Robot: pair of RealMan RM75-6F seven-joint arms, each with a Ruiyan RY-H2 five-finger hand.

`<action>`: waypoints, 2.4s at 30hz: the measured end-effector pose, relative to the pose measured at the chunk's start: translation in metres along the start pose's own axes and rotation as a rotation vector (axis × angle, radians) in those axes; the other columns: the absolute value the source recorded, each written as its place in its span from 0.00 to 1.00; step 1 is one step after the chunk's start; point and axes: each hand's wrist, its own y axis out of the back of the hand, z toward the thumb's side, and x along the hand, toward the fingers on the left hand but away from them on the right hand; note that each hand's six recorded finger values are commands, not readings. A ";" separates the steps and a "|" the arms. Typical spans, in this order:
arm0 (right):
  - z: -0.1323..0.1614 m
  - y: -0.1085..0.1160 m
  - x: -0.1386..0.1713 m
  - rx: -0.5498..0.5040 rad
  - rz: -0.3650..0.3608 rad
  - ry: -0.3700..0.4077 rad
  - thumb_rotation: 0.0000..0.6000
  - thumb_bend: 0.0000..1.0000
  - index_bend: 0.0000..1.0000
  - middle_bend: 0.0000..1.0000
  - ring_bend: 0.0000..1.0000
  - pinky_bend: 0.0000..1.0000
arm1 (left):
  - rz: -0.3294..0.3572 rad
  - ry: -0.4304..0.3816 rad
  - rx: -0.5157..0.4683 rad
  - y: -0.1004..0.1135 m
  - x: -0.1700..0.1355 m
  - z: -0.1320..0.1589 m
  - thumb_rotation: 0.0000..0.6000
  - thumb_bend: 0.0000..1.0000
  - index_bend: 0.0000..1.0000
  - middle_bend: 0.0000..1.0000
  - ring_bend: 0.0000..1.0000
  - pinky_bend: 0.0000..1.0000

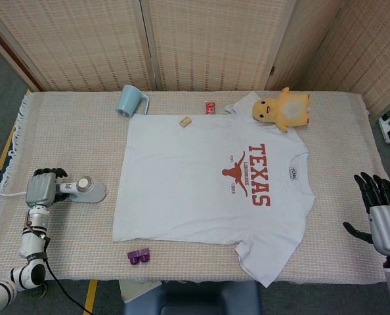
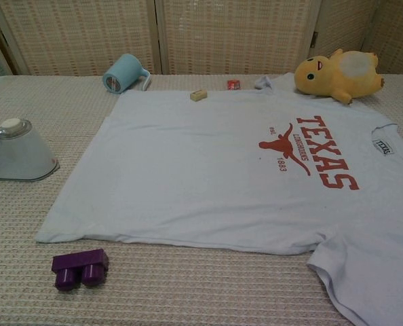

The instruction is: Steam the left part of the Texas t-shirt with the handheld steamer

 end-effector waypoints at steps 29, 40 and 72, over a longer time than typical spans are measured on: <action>0.027 -0.036 -0.009 -0.033 0.214 0.097 1.00 0.36 0.00 0.07 0.00 0.08 | 0.174 -0.196 -0.277 0.027 0.013 0.023 1.00 0.38 0.98 1.00 0.87 0.76; 0.072 -0.089 -0.016 -0.062 0.503 0.283 1.00 0.92 0.00 0.11 0.02 0.09 | 0.179 -0.415 -0.314 0.047 -0.007 0.096 1.00 0.38 0.98 1.00 0.87 0.76; 0.072 -0.171 -0.021 -0.088 0.612 0.340 1.00 0.99 0.00 0.12 0.02 0.09 | 0.086 -0.478 -0.060 -0.018 0.013 0.195 1.00 0.38 0.97 1.00 0.86 0.76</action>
